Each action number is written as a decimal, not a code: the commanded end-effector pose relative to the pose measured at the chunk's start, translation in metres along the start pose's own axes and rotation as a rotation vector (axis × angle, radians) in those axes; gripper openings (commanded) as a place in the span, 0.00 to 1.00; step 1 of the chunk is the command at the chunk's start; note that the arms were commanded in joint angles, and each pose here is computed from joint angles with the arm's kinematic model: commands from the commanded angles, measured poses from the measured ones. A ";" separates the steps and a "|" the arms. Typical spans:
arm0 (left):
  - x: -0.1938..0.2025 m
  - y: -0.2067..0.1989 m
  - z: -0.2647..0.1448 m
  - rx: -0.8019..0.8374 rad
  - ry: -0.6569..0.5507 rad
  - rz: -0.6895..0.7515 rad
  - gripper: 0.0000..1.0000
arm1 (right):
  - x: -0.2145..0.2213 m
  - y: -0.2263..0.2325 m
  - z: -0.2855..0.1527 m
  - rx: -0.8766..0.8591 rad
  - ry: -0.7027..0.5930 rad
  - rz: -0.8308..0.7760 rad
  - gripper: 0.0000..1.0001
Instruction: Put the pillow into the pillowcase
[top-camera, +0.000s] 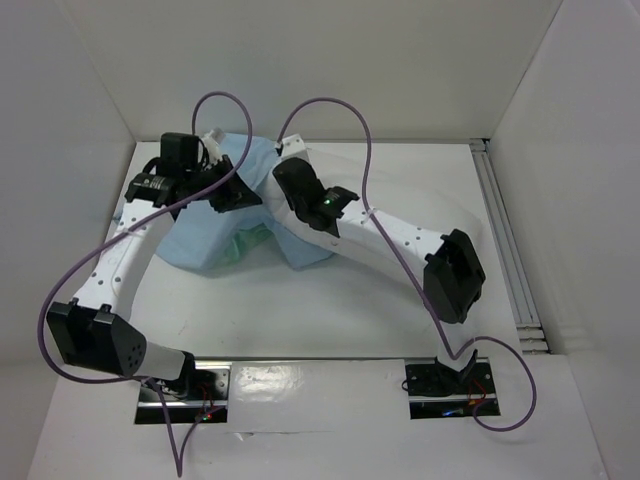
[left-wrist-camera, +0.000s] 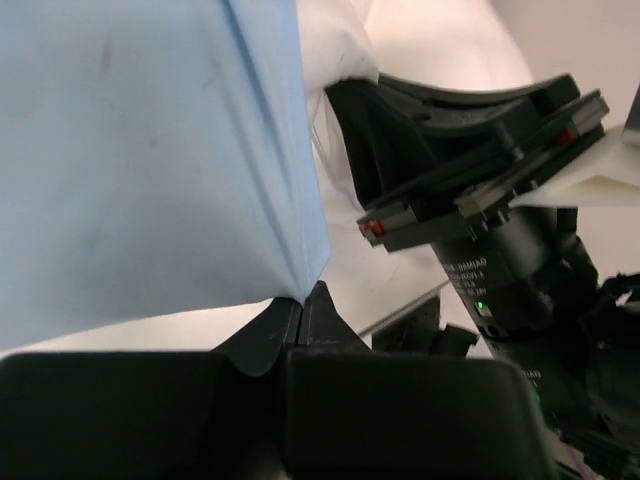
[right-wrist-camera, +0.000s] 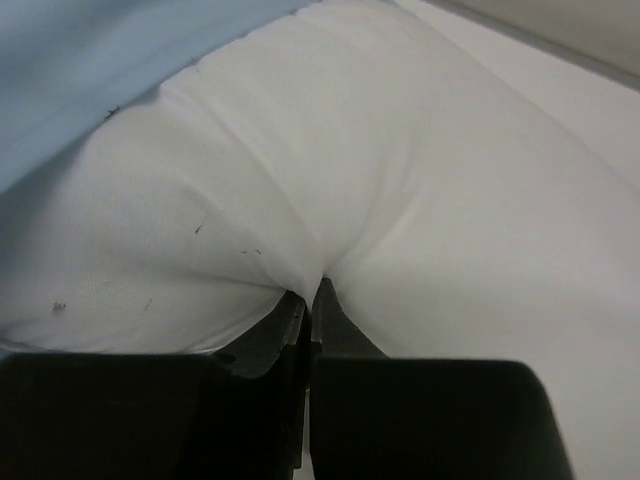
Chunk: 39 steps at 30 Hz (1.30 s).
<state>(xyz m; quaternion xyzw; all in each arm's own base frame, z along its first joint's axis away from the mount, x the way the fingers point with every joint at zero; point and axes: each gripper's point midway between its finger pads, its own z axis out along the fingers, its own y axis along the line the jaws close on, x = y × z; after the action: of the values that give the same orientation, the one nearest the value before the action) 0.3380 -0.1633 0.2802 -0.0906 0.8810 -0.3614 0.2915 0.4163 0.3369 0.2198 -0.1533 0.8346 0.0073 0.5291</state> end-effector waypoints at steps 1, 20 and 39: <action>0.028 -0.015 -0.011 0.119 0.091 0.012 0.00 | 0.039 -0.006 0.014 0.044 0.035 -0.001 0.00; 0.009 -0.016 -0.011 0.052 0.146 0.131 0.57 | 0.027 0.028 -0.112 -0.419 -0.068 0.216 0.70; -0.122 0.071 0.143 -0.393 -0.067 0.216 0.72 | 0.006 -0.090 -0.042 -0.118 0.182 0.374 0.84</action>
<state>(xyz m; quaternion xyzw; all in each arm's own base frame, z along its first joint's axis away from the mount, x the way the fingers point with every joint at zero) 0.5042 -0.1573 0.2007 -0.0657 0.9332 -0.1818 0.3029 0.4053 0.2416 0.2456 -0.0246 0.8772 0.1284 0.4619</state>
